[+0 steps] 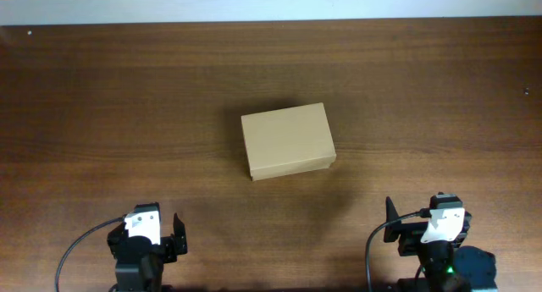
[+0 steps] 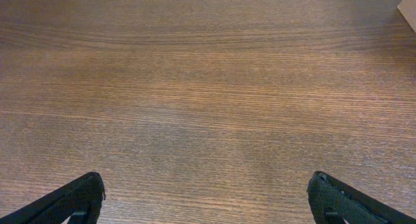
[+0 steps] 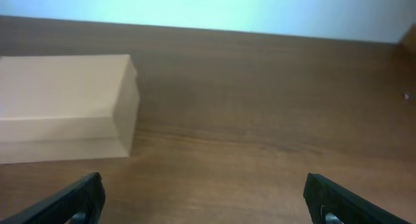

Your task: Pack container

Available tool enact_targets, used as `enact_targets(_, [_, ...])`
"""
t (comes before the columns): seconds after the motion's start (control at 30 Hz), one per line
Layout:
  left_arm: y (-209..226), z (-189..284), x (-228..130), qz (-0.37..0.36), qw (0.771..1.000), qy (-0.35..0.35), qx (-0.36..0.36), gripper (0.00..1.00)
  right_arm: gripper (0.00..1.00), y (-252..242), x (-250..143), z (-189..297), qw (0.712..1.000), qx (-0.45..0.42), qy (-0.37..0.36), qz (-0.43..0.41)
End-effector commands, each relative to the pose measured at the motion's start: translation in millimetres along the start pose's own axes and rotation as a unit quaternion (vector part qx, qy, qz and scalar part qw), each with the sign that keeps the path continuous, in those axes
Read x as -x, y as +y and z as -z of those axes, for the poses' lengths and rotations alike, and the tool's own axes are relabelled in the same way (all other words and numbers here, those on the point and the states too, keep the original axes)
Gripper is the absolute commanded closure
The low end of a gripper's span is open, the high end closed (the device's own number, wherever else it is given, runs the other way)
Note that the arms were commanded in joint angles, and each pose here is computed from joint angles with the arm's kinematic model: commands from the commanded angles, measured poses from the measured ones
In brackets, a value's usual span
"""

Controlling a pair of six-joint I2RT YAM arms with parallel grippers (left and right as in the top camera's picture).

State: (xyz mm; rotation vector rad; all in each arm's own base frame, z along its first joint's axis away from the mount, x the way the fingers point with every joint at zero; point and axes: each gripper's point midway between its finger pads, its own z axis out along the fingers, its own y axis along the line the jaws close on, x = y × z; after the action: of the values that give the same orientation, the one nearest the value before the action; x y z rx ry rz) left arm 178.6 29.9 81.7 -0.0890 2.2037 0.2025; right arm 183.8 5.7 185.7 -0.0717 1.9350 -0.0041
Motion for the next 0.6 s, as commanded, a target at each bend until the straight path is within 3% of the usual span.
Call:
enact_targets(0.0, [-1,-2,-3,-0.006,1.0,0.0,-0.003,0.0,0.01,-6,-23,-11,0.999,-0.017,0.027,-0.008])
enact_targets(0.2, [-1,-2,-3,-0.006,1.0,0.0,-0.003,0.0,0.01,3,-67,-32,0.997,0.005,0.082,-0.009])
enact_targets(0.57, [-1,-2,-3,-0.006,1.0,0.0,-0.003,0.0,0.01,5,-104,-43,0.992,0.01,0.126,-0.009])
